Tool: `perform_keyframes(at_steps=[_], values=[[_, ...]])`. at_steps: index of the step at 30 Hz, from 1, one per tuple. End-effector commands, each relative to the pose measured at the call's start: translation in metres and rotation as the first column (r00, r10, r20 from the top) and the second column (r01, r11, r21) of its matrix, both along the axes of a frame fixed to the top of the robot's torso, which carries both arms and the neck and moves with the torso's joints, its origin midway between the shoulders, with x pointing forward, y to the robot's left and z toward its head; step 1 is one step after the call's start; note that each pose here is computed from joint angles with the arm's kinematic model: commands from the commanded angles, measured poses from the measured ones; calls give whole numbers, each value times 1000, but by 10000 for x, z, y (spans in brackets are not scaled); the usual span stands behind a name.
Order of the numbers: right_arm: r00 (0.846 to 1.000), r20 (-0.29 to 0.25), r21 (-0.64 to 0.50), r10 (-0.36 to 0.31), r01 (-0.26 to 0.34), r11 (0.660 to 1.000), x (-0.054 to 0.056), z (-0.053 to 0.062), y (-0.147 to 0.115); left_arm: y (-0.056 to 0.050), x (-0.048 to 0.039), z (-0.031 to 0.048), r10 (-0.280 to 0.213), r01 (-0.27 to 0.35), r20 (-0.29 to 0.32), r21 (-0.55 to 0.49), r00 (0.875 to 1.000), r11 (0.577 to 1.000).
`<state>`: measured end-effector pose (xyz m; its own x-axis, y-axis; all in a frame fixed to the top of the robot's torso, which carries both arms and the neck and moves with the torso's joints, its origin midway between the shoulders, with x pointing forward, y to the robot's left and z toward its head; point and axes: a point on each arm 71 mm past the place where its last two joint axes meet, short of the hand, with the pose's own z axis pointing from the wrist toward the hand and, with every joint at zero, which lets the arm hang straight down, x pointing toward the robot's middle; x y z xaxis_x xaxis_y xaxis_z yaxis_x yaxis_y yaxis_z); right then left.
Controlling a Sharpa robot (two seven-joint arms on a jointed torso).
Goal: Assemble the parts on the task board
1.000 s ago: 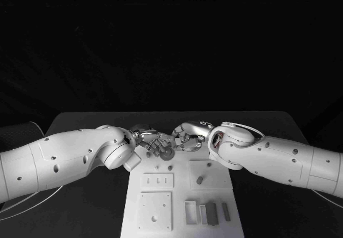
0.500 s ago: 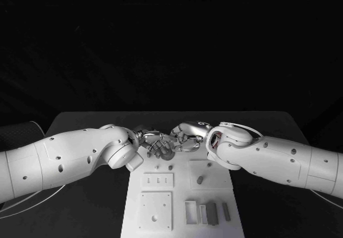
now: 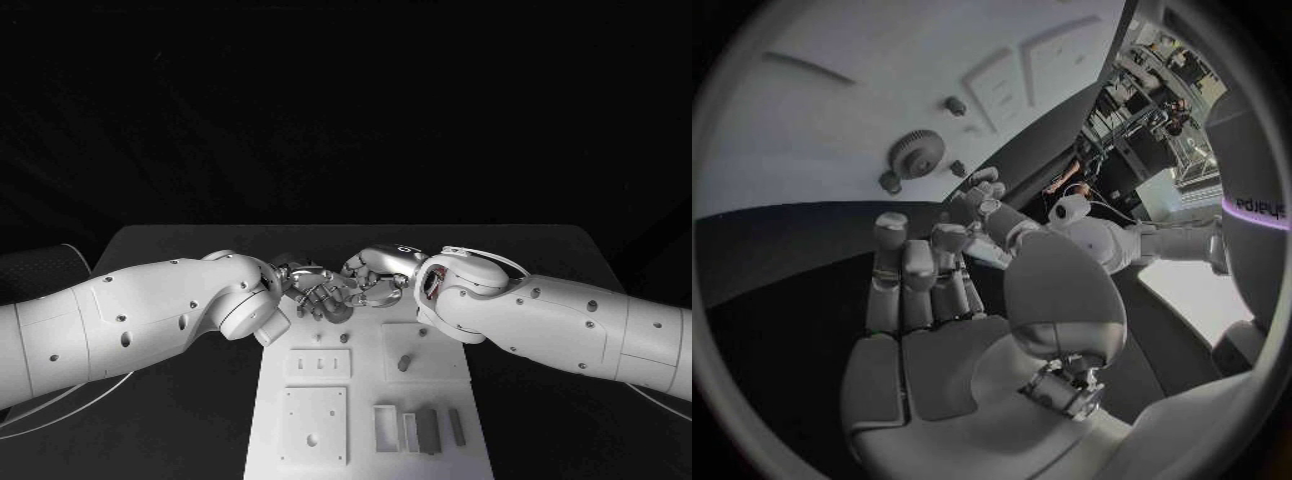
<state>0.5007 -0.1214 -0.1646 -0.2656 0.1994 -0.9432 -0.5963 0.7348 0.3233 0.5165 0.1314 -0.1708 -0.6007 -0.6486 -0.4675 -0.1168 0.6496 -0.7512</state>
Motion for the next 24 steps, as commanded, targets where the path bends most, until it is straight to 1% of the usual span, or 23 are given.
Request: perform_keyframes(at_steps=[1,12,24], values=[[1000,-11,-12,12,-12,1000,-10,-10,24,-31,-4,19,-5,5,3,-4,1000,1000],[1000,-15,-15,17,-17,1000,-7,-16,46,-50,-9,17,-5,5,-7,-12,1000,1000],[1000,-19,-19,17,-18,1000,-3,-21,52,-37,-6,18,7,-8,-12,-16,1000,1000]])
